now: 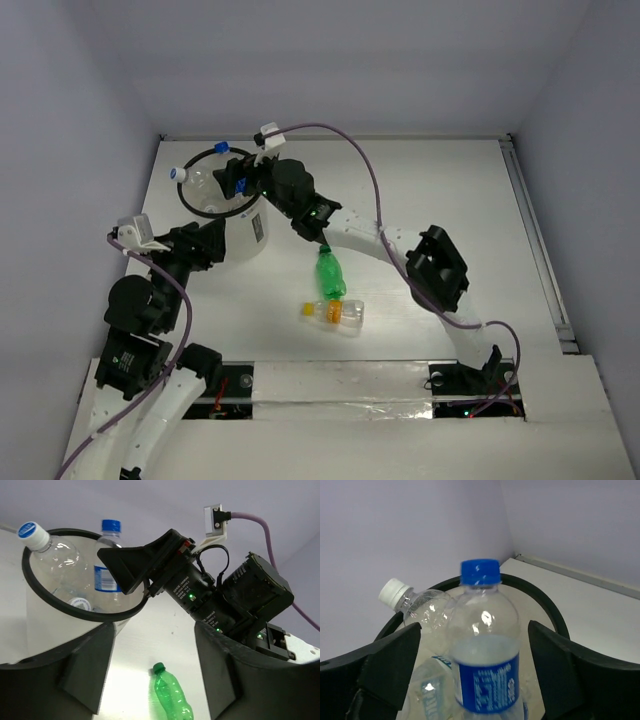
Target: Put the plastic bottles in the bin
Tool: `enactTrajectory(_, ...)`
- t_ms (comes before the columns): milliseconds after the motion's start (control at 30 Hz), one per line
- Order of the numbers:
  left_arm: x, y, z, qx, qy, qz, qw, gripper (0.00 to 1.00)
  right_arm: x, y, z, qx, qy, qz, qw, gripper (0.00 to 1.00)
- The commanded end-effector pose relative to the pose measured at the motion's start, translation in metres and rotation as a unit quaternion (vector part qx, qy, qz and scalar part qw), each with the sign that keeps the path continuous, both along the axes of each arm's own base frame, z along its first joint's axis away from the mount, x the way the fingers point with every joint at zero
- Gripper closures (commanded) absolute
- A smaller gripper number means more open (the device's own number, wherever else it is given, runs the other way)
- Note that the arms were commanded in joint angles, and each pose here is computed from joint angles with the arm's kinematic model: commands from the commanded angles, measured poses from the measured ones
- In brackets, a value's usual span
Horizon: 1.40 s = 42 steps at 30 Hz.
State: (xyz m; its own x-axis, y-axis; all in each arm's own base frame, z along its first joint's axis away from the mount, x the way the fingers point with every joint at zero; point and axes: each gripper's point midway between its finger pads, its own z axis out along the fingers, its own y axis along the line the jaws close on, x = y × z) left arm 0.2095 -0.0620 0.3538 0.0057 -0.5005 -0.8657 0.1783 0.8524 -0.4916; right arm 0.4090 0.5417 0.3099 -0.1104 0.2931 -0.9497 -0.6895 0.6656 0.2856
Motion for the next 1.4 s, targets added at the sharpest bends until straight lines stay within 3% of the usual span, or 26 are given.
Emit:
enactTrajectory(0, 0.004, -0.007, 0.015, -0.013, -0.016, -0.014, 1.0, 0.36, -0.017, -0.012, 0.056, 0.049, -0.039, 0.012, 0.998, 0.04)
enactTrajectory(133, 0.006, -0.008, 0.022, -0.016, -0.017, -0.012, 1.0, 0.26, -0.031, -0.015, 0.082, 0.048, -0.055, 0.041, 0.997, 0.01)
enactTrajectory(333, 0.008, -0.019, 0.029, -0.015, -0.011, -0.039, 0.999, 0.25, -0.058, -0.049, 0.131, 0.078, -0.073, 0.045, 0.993, 0.06)
enactTrajectory(467, 0.013, -0.037, 0.022, -0.017, 0.003, -0.081, 0.997, 0.32, -0.07, -0.085, 0.14, 0.073, -0.066, 0.016, 0.995, 0.38)
enactTrajectory(500, 0.017, -0.043, 0.018, -0.015, 0.009, -0.091, 0.996, 0.39, -0.068, -0.098, 0.138, 0.071, -0.06, 0.0, 0.996, 0.61)
enactTrajectory(533, 0.017, -0.054, 0.013, -0.013, 0.016, -0.119, 0.993, 0.45, -0.064, -0.11, 0.107, 0.053, -0.033, -0.017, 0.998, 0.72)
enactTrajectory(600, 0.031, -0.069, -0.011, -0.008, 0.045, -0.142, 0.989, 0.65, -0.078, -0.148, 0.12, 0.074, -0.026, -0.03, 0.996, 0.9)
enactTrajectory(633, 0.034, -0.08, -0.024, -0.011, 0.066, -0.159, 0.985, 0.7, -0.077, -0.163, 0.09, 0.061, 0.007, -0.042, 0.997, 0.93)
enactTrajectory(667, 0.042, -0.091, -0.043, -0.006, 0.096, -0.168, 0.981, 0.76, -0.093, -0.184, 0.106, 0.077, 0.006, -0.044, 0.996, 0.95)
enactTrajectory(767, 0.036, -0.131, -0.081, 0.001, 0.134, -0.186, 0.973, 0.85, -0.107, -0.224, 0.059, 0.042, 0.058, -0.08, 0.994, 0.96)
enactTrajectory(867, 0.033, -0.164, -0.113, 0.025, 0.18, -0.182, 0.966, 0.83, -0.136, -0.268, 0.056, 0.05, 0.068, -0.097, 0.992, 0.96)
enactTrajectory(900, 0.041, -0.172, -0.126, 0.028, 0.195, -0.175, 0.965, 0.74, -0.142, -0.278, 0.025, 0.021, 0.09, -0.102, 0.99, 0.96)
enactTrajectory(967, 0.045, -0.186, -0.155, 0.048, 0.226, -0.184, 0.955, 0.53, -0.165, -0.295, 0.025, 0.036, 0.096, -0.084, 0.991, 0.96)
enactTrajectory(1000, 0.049, -0.189, -0.16, 0.051, 0.231, -0.182, 0.954, 0.37, -0.173, -0.3, -0.002, 0.011, 0.118, -0.078, 0.99, 0.95)
enactTrajectory(1100, 0.062, -0.199, -0.19, 0.082, 0.264, -0.167, 0.946, 0.21, -0.198, -0.308, -0.027, 0.002, 0.146, -0.044, 0.988, 0.9)
enactTrajectory(1167, 0.068, -0.206, -0.2, 0.095, 0.272, -0.168, 0.943, 0.21, -0.207, -0.313, -0.048, -0.004, 0.164, -0.036, 0.986, 0.86)
enactTrajectory(1267, 0.08, -0.22, -0.218, 0.118, 0.29, -0.17, 0.934, 0.21, -0.217, -0.315, -0.07, -0.013, 0.185, -0.022, 0.982, 0.59)
enactTrajectory(1300, 0.085, -0.225, -0.227, 0.131, 0.301, -0.169, 0.93, 0.21, -0.22, -0.318, -0.073, -0.013, 0.188, -0.022, 0.982, 0.43)
enactTrajectory(1367, 0.089, -0.23, -0.235, 0.139, 0.309, -0.171, 0.925, 0.22, -0.225, -0.319, -0.084, -0.018, 0.199, -0.015, 0.98, 0.32)
